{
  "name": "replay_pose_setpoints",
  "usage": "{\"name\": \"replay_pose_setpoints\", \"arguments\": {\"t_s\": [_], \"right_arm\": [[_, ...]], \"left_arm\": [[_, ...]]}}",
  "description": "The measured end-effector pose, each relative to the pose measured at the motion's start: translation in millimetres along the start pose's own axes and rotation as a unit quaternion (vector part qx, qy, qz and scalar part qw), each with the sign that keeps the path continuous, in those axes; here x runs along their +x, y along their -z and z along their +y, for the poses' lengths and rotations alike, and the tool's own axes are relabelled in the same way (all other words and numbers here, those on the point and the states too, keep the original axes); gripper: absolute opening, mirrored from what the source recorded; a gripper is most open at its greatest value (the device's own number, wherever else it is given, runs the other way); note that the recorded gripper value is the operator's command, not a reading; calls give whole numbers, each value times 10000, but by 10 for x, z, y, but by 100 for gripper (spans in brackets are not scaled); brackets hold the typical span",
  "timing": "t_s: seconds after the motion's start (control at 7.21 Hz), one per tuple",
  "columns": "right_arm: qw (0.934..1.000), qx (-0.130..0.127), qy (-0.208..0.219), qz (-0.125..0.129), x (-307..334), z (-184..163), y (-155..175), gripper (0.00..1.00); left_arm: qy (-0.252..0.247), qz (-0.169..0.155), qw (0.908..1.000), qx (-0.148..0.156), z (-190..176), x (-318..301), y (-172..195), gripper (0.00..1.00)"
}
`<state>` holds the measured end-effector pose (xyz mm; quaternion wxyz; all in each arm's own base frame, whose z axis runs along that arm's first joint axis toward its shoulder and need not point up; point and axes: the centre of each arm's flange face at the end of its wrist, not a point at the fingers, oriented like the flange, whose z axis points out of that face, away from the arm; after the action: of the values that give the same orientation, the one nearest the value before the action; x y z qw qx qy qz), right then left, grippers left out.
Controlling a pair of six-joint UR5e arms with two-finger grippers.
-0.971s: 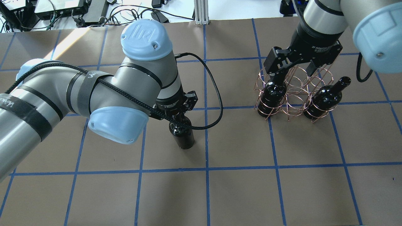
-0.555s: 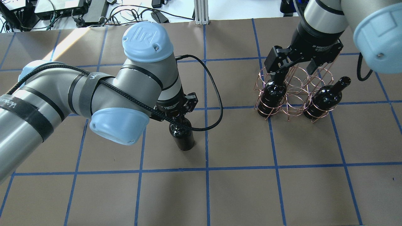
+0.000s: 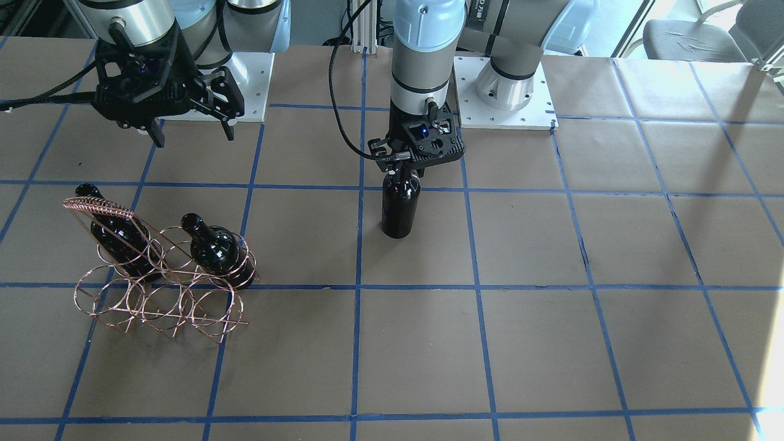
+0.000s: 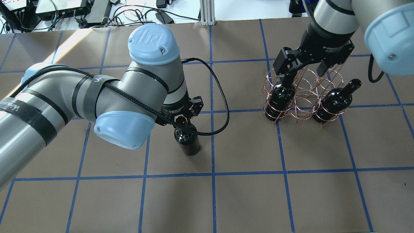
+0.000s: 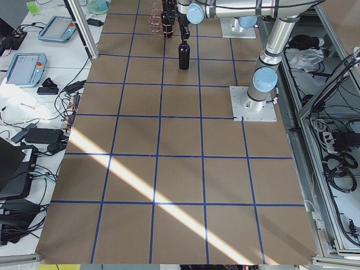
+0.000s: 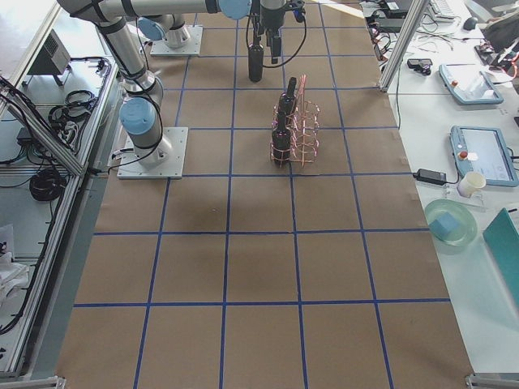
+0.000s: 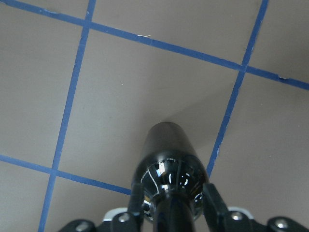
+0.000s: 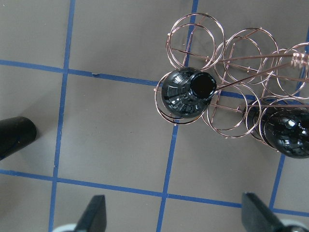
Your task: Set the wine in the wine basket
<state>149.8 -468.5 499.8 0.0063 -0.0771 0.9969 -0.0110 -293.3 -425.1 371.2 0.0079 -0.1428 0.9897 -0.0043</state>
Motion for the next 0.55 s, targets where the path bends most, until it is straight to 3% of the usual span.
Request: {"name": "replay_pose_setpoints", "arguments": {"t_s": [0.55], "right_arm": [[10000,-29,70,-11,-152,48,5,100]], "left_arm": [[5,-20,10000,20,-5,-1,9,100]]}}
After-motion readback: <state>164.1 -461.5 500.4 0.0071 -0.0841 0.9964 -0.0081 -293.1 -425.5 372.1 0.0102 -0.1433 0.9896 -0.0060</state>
